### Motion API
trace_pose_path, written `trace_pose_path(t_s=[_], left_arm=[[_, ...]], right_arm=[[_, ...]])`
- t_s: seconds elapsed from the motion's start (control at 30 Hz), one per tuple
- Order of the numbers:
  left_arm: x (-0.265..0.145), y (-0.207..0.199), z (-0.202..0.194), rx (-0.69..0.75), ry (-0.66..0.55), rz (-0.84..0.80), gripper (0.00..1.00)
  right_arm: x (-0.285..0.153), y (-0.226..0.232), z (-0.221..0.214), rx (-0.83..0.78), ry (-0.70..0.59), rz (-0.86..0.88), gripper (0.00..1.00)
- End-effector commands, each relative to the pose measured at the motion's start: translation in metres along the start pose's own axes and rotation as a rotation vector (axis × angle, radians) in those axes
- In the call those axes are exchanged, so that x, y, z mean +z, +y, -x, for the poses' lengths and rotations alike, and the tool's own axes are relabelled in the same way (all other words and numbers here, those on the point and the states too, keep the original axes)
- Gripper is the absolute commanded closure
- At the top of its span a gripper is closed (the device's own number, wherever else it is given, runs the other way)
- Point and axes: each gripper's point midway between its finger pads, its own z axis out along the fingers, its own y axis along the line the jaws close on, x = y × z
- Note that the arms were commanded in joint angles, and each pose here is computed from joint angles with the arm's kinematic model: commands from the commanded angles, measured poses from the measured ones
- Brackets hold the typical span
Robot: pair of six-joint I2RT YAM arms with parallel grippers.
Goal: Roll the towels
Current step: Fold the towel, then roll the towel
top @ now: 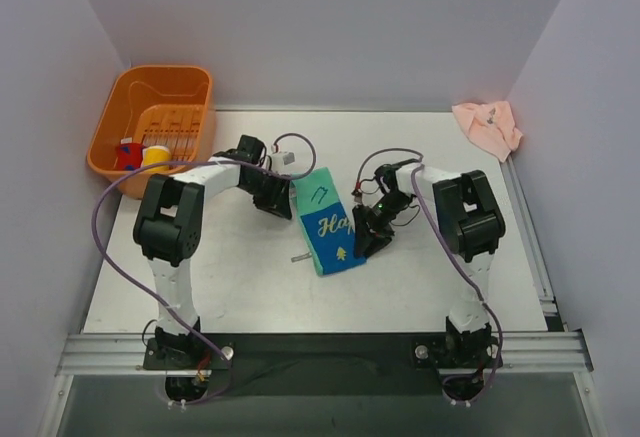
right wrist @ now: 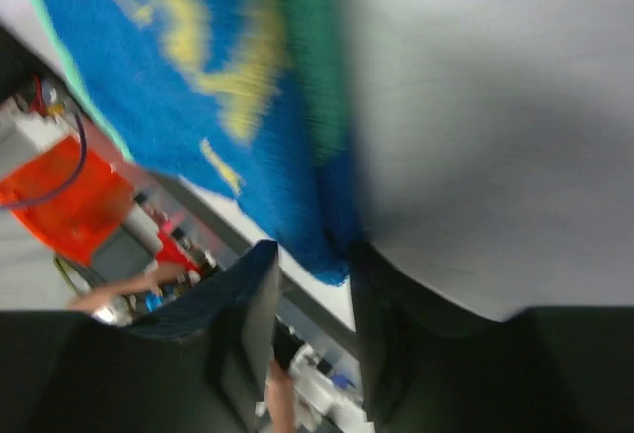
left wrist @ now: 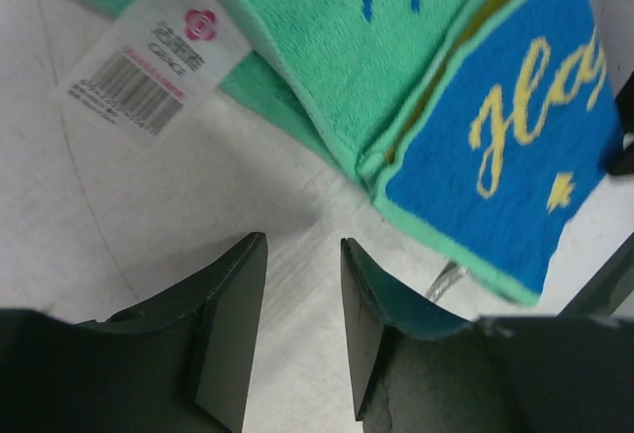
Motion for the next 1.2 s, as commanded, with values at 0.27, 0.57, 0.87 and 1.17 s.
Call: trace_pose_path(t_s=[0.27,0.57,0.87,1.17], left_arm=[[-0.058,-0.035,0.05,0.286,-0.2,-0.062,0.44],[-0.078,-0.104,-0.03,0.874,-0.239,0.096,0.33],[-0.017,-0.149,-0.081,1.201,-0.138,0.196,0.32],[0.024,-0.15,-0.112,1.279,-0.065,0.203,0.34]], right_arm=[[-0.036,0.043,-0.034,-0.038,0.032,0.037,0.48],[-0.062,0.076,0.016,-0.109,-0.176,0.064,0.57],[0.002,0.078,0.022,-0.082,-0.01,0.116,0.72],[0.026,0.049,0.021,-0.043,0.034,0.054,0.75]])
